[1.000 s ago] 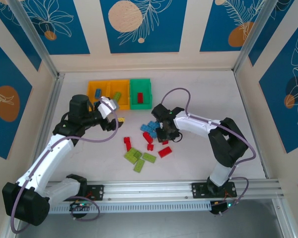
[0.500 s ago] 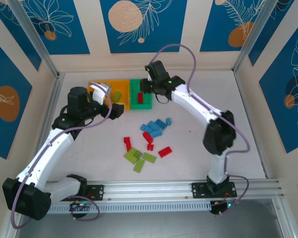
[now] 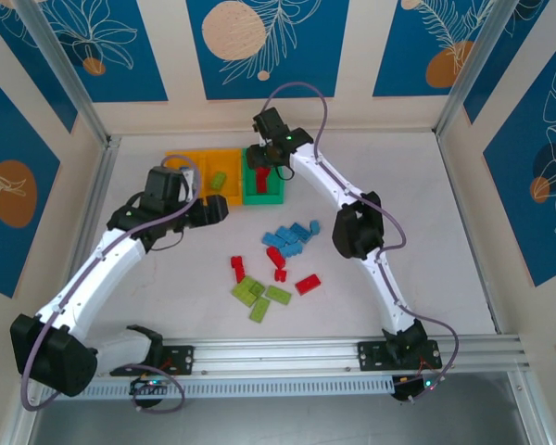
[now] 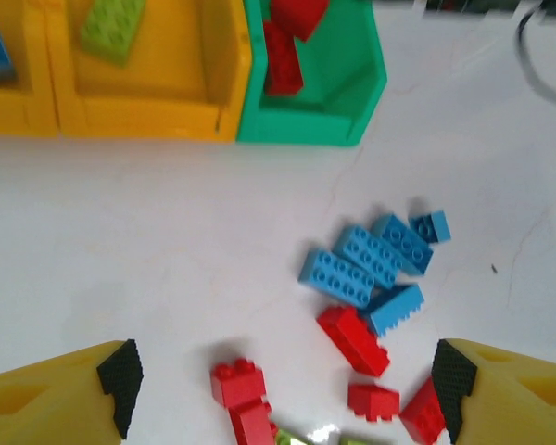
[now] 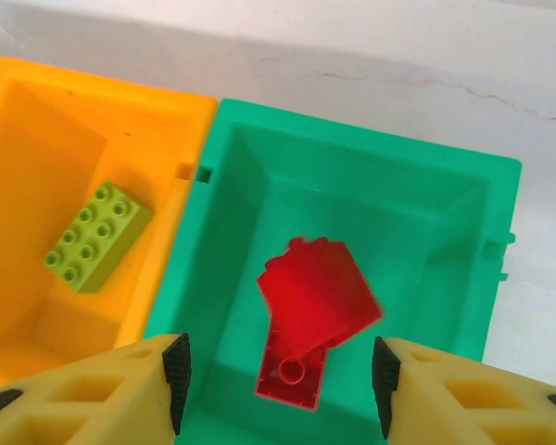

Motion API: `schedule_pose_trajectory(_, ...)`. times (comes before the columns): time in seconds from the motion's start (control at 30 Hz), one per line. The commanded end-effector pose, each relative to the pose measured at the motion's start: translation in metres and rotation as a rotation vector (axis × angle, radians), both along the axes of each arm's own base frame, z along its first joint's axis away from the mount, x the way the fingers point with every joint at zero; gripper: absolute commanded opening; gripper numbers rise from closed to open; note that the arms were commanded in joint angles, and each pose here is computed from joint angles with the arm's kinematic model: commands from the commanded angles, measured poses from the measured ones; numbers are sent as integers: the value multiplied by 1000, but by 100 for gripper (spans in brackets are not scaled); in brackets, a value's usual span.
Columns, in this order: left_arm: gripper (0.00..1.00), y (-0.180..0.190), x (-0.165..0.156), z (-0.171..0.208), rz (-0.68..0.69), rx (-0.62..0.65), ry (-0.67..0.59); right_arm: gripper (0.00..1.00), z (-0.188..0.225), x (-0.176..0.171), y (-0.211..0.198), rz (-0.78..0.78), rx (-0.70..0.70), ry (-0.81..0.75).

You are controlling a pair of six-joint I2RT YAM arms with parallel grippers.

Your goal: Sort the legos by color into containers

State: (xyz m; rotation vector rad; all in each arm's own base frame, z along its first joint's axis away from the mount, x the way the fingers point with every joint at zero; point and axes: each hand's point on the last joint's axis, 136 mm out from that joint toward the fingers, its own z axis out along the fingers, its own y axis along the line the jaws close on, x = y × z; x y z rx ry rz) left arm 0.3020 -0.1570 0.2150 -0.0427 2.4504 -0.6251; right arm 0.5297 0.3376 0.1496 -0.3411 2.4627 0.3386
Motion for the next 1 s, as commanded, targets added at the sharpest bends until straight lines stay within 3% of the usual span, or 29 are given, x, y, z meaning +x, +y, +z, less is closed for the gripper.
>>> schedule_pose_trajectory(0.0,82,-7,-24,-26,-3,30,132,56,53,-19,-8,20,52,-8)
schedule_pose_trajectory(0.3,73,-57,-83,-68,-292,175,270,56,110,-85,-73,-58,159,-3)
schedule_pose_trajectory(0.53,66,-71,-143,-119,-511,239,431,57,89,-143,-128,-152,132,49)
schedule_pose_trajectory(0.63,72,-69,-145,-139,-555,332,434,58,77,-156,-139,-178,118,74)
schedule_pose_trajectory(0.77,91,-69,-138,-155,-598,431,410,58,69,-160,-143,-181,95,104)
schedule_pose_trajectory(0.97,88,-62,-139,-172,-611,505,436,58,72,-157,-141,-172,94,102)
